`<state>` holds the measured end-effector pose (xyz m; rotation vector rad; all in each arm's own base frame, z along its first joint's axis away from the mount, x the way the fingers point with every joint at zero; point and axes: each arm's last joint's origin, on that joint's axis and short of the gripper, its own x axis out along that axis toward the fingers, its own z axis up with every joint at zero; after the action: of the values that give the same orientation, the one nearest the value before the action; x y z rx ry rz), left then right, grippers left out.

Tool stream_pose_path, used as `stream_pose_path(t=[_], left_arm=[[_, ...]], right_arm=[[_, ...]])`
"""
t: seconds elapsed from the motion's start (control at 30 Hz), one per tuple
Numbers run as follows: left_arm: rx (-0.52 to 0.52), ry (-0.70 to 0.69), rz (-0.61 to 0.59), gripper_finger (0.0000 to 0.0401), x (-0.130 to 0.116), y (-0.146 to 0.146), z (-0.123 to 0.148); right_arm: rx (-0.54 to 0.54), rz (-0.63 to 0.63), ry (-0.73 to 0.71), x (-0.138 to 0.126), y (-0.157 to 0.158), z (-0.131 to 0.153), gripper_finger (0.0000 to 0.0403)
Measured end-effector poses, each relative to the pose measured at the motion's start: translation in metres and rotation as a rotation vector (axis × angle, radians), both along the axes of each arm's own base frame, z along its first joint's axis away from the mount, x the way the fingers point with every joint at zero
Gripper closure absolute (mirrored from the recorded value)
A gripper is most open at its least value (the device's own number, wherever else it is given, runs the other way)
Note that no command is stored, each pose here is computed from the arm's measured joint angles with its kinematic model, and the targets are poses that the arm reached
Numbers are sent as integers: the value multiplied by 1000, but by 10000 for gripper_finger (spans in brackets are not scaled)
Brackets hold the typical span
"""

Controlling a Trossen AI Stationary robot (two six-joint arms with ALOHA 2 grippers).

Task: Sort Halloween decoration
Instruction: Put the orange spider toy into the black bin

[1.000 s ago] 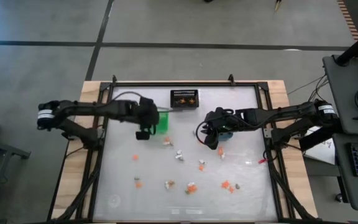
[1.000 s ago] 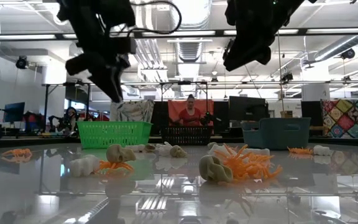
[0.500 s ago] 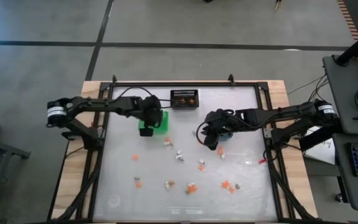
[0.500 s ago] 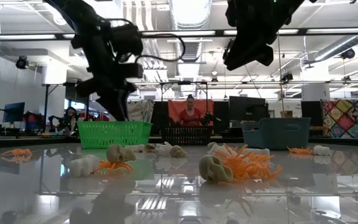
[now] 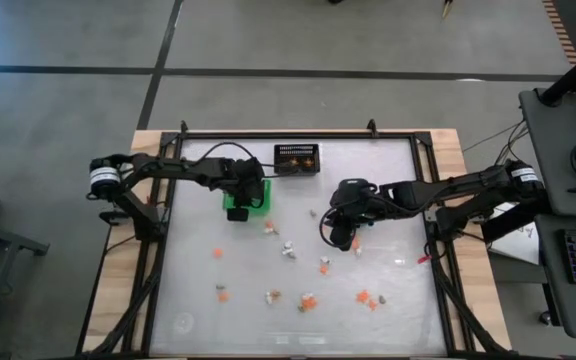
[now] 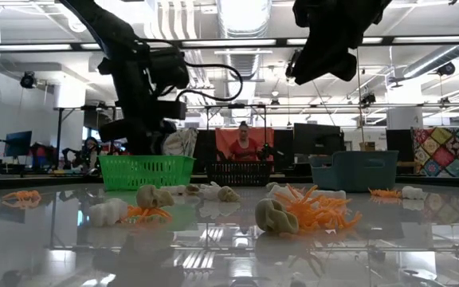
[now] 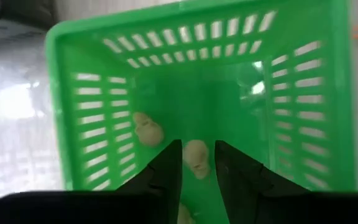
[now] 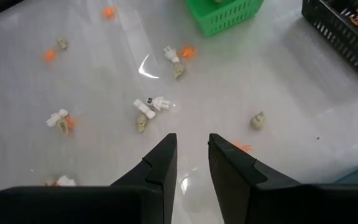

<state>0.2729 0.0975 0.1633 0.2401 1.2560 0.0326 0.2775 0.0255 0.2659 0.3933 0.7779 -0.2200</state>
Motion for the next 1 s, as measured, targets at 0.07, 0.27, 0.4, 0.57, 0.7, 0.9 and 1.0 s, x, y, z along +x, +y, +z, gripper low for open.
stream_pose_path(t=[0.07, 0.27, 0.4, 0.57, 0.7, 0.9, 1.0], left_arm=[[28, 10, 11, 317, 0, 1, 0], [63, -20, 32, 305, -1, 1, 10], [68, -70, 60, 304, -2, 1, 23], [61, -159, 131, 304, -9, -2, 43], [53, -264, 187, 304, -15, -7, 64], [38, -483, 186, 304, -18, -23, 96], [35, -591, 167, 303, -17, -31, 110]], right_arm=[[3, -2, 0, 0, 0, 0, 316], [48, -42, -3, 0, 1, 0, 317], [148, -47, 3, 0, 3, 0, 322], [287, -62, 20, -1, 7, 0, 323], [339, -69, 30, -1, 14, 0, 326], [392, -79, 47, -3, 26, -1, 328], [413, -83, 68, -2, 34, -5, 328]])
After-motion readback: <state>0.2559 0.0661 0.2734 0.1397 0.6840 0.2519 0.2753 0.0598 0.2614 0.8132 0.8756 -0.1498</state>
